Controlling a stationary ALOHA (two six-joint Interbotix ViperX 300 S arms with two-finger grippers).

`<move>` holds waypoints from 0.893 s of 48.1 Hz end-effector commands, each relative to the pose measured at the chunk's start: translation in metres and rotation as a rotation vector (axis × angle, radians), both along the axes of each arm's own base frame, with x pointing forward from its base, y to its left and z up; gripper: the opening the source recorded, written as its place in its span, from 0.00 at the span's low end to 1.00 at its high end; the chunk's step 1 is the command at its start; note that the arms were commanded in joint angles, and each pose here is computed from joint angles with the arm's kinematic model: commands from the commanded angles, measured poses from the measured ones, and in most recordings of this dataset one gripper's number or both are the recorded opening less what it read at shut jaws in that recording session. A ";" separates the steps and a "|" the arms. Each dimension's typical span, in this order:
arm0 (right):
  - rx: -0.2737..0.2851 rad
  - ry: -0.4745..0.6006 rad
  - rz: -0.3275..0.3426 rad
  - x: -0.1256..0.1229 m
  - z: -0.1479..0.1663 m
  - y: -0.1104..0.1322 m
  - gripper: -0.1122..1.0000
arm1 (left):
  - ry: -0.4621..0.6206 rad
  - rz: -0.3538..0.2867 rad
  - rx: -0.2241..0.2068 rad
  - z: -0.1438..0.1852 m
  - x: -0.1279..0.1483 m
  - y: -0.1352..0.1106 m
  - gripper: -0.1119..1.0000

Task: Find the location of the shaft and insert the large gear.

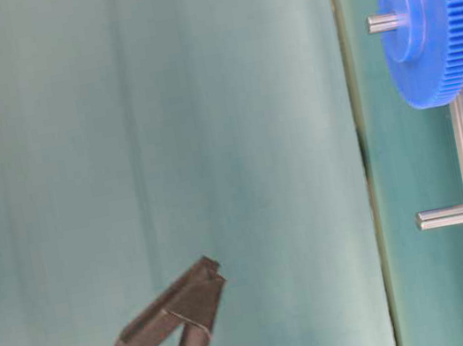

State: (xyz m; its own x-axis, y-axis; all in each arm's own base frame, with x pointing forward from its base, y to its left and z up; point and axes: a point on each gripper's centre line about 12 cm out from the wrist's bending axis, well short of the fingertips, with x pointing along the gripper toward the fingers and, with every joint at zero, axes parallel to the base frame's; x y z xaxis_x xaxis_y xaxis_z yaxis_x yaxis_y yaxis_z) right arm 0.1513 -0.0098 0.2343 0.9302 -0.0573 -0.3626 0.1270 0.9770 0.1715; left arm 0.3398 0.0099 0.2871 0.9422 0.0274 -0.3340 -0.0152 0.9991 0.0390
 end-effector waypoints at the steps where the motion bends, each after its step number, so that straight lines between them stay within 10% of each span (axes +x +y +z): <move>1: 0.006 -0.013 -0.005 0.002 0.004 0.000 0.12 | -0.038 0.005 0.003 0.011 -0.001 0.002 0.92; 43: 0.004 -0.045 -0.007 0.003 0.003 -0.001 0.12 | -0.058 0.016 -0.026 0.015 -0.007 0.002 0.92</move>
State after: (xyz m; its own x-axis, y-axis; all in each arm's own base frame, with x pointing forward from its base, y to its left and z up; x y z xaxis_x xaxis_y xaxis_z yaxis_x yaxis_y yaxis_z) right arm 0.1523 -0.0101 0.2331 0.9407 -0.0596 -0.3338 0.1234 0.9772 0.1730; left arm 0.3335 0.0112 0.2912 0.9485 0.0318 -0.3151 -0.0311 0.9995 0.0072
